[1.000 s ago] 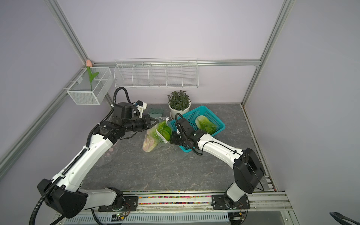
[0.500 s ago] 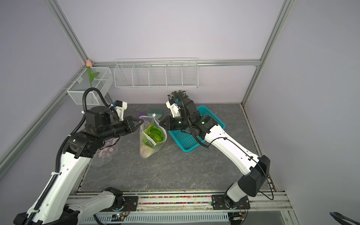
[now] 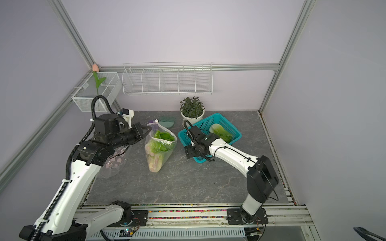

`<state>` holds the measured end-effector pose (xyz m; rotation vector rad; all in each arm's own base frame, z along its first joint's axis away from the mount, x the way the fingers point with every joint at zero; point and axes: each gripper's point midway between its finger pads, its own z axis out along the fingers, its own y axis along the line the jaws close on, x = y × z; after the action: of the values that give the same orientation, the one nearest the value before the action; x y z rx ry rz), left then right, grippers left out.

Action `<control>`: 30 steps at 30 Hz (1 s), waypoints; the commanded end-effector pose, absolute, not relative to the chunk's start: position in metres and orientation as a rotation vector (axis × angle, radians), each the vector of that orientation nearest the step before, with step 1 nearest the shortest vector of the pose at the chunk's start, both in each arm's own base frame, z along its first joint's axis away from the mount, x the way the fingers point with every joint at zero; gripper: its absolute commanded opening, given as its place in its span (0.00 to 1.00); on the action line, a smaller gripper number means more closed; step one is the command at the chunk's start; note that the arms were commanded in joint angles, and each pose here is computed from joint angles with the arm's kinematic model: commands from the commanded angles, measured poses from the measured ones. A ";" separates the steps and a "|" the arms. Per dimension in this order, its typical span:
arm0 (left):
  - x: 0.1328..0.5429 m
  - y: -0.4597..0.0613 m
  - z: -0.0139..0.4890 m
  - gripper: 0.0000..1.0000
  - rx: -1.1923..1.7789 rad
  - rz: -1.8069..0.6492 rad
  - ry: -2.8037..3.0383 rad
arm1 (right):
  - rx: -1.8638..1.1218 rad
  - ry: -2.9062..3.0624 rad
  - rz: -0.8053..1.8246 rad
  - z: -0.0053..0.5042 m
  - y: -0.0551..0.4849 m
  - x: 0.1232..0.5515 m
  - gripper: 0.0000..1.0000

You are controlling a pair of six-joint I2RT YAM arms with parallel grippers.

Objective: Put the chinese cabbages into a zipper bag and zip it
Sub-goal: Move the basket to the center of the board, then adjust the zipper food storage bag at the center of the board.

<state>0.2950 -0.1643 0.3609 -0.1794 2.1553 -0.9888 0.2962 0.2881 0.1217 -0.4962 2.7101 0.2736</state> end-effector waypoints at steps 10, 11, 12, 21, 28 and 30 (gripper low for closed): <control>0.303 -0.178 0.362 0.00 -0.183 -1.103 2.088 | -0.466 2.691 -0.357 0.114 0.160 0.318 0.61; 0.305 -0.179 0.361 0.00 -0.184 -1.106 2.087 | -0.468 2.693 -0.302 0.125 0.164 0.313 0.63; 0.307 -0.180 0.361 0.00 -0.185 -1.108 2.086 | -0.461 2.696 -0.194 0.137 0.174 0.304 0.65; 0.324 -0.192 0.350 0.00 -0.204 -1.149 2.092 | -0.586 2.322 0.636 0.270 0.325 0.233 0.71; 0.326 -0.194 0.348 0.00 -0.190 -1.144 2.104 | -0.775 2.136 0.673 0.312 0.391 0.223 0.74; 0.326 -0.194 0.347 0.00 -0.189 -1.144 2.104 | -0.804 2.108 0.681 0.317 0.405 0.224 0.74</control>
<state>0.3247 -0.1912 0.3368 -0.2045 2.1387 -1.1246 0.2219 0.3880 0.3099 -0.7506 2.1648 0.6829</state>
